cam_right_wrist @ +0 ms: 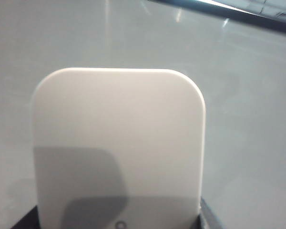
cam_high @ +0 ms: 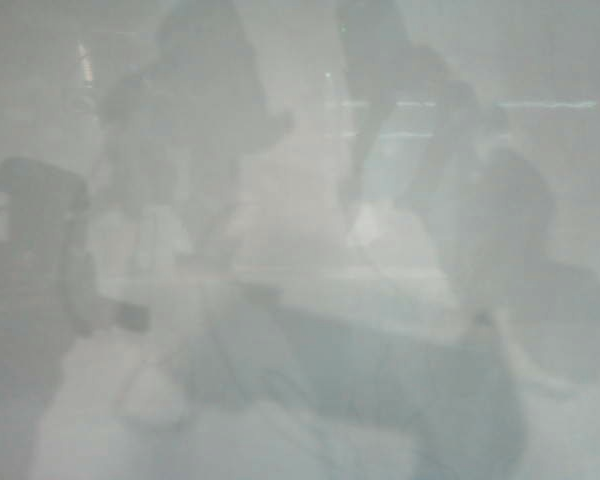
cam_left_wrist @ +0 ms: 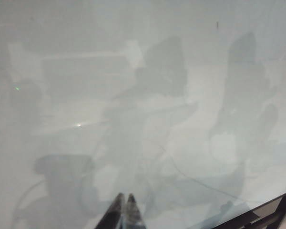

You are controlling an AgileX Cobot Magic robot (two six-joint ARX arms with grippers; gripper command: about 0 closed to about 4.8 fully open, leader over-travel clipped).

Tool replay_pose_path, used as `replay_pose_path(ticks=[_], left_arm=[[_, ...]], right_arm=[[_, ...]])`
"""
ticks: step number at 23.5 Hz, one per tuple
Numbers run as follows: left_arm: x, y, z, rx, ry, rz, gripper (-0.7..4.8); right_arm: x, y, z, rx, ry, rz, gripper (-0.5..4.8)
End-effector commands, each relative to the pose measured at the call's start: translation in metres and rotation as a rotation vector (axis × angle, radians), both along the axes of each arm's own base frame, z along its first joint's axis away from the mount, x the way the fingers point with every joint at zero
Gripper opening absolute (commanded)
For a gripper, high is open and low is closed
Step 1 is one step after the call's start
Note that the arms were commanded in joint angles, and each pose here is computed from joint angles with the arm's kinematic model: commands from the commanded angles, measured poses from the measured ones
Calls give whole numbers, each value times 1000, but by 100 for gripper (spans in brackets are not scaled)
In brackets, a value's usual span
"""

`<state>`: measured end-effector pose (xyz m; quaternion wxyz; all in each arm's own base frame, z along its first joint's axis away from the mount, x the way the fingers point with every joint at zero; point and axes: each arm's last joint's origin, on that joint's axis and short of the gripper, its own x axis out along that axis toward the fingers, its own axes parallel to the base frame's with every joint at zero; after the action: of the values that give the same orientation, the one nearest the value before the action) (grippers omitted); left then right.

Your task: Grab the whiteboard eraser that is attached to the surface of the whiteboard and use it to clean the writing on the whiteboard.

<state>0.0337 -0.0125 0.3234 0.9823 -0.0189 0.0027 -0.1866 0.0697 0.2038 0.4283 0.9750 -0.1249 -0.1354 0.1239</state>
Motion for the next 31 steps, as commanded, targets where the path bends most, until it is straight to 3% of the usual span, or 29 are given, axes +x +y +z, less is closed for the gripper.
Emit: replay_pose_path(ticks=[1,14,19,23,29,31], left_arm=[[3,-1,-3,0,-5,-3,-5],[23,-6,-29,5,13,4,-5],[22,-7,-30,5,16,-38,-5],[22,-7,-30,6,20,-48,-5],[22,-7,-30,6,20,-47,-5],[22,-7,-30,6,19,-47,-5]], right_arm=[[-17,-19,-6,49,5,83,89],[-57,-92,-57,162,34,379,89],[-62,-109,-75,118,30,488,89],[-59,-135,-88,50,69,523,89],[-53,-174,-86,169,32,576,88],[-51,-184,-91,150,24,571,88]])
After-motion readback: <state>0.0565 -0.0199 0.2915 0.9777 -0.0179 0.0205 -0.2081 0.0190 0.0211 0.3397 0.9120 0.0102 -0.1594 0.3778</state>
